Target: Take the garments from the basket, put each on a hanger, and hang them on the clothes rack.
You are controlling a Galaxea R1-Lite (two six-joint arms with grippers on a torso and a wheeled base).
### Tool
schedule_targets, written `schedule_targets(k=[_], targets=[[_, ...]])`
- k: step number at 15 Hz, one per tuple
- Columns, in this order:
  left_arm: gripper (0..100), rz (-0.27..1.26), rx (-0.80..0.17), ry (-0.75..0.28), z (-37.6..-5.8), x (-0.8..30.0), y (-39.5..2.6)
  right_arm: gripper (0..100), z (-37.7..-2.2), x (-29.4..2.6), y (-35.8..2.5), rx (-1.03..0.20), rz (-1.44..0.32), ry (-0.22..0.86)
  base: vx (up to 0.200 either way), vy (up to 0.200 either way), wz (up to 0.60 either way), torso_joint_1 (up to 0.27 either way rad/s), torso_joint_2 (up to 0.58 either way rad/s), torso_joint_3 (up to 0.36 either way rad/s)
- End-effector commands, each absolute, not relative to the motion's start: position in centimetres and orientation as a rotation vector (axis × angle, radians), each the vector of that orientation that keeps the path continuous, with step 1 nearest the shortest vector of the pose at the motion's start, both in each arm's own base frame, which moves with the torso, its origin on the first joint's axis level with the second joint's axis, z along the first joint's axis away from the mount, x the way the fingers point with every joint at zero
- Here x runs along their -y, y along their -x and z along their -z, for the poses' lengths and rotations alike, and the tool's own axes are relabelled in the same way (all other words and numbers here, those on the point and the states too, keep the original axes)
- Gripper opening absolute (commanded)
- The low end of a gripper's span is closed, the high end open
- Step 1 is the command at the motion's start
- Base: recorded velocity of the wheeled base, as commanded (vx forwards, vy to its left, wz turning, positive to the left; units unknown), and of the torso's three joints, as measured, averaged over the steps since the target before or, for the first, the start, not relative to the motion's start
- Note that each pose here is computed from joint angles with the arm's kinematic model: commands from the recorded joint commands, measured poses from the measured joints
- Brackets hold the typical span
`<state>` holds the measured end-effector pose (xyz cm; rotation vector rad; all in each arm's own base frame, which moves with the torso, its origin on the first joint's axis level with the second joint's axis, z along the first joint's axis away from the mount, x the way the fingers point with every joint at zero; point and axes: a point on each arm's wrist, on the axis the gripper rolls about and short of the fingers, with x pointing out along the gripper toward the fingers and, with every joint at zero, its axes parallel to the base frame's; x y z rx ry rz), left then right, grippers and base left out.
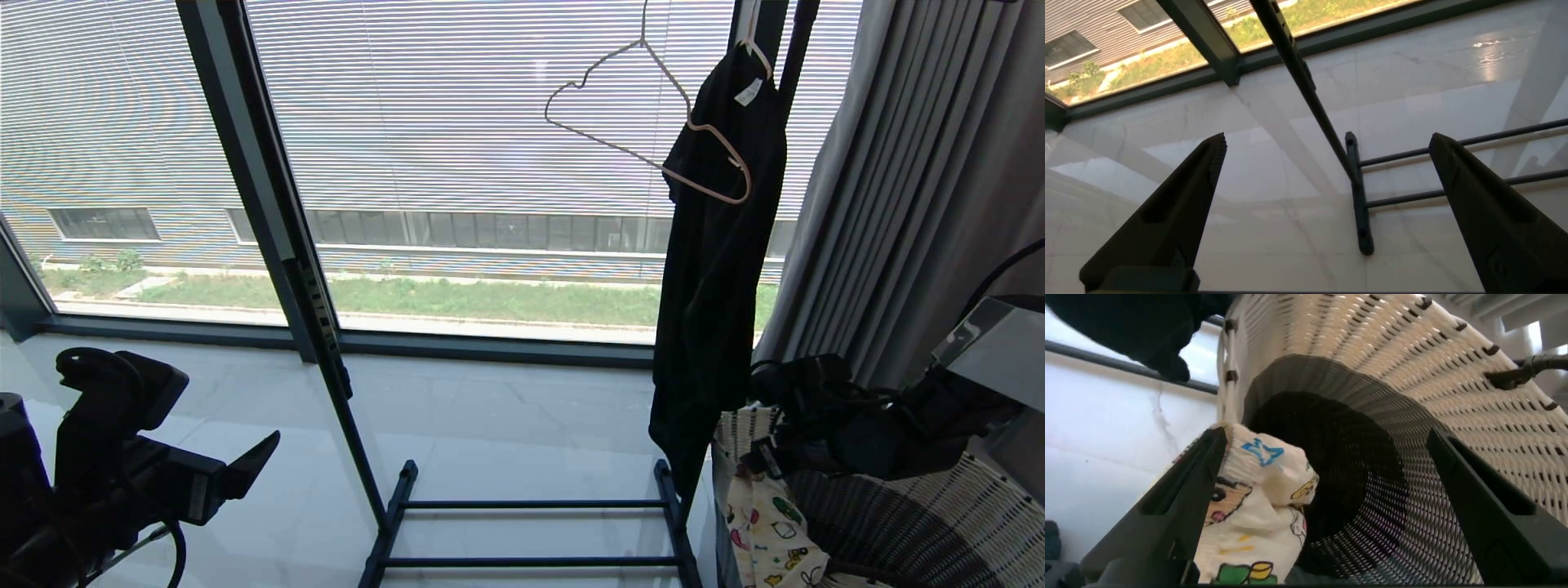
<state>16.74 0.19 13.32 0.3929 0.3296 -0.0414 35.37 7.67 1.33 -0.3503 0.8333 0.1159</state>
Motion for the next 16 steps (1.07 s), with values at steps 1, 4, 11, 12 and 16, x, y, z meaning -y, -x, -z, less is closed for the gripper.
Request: schedule_targets(k=[1, 4, 11, 12, 16], targets=[[100, 0.059, -0.339, -0.396, -13.1, 0.1, -16.9, 100, 0.4, -7.5, -35.9, -0.872, -0.113, 0.355, 0.000, 0.000, 0.00, 0.000, 0.00, 0.000], [100, 0.092, -0.352, -0.401, -12.8, 0.6, -17.3, 100, 0.3, -7.8, -36.6, -0.852, -0.115, 0.353, 0.000, 0.000, 0.00, 0.000, 0.00, 0.000], [100, 0.110, -0.353, -0.404, -12.8, 0.9, -17.8, 0, 1.3, -7.9, -36.8, -0.872, -0.104, 0.364, 0.000, 0.000, 0.00, 0.000, 0.00, 0.000], [100, 0.110, -0.354, -0.402, -12.8, 0.9, -17.8, 0, 1.3, -7.9, -36.8, -0.872, -0.106, 0.364, 0.000, 0.000, 0.00, 0.000, 0.00, 0.000], [100, 0.110, -0.364, -0.403, -12.6, 0.9, -17.9, 0, 0.5, -8.1, -36.7, -0.853, -0.108, 0.361, 0.000, 0.000, 0.00, 0.000, 0.00, 0.000]])
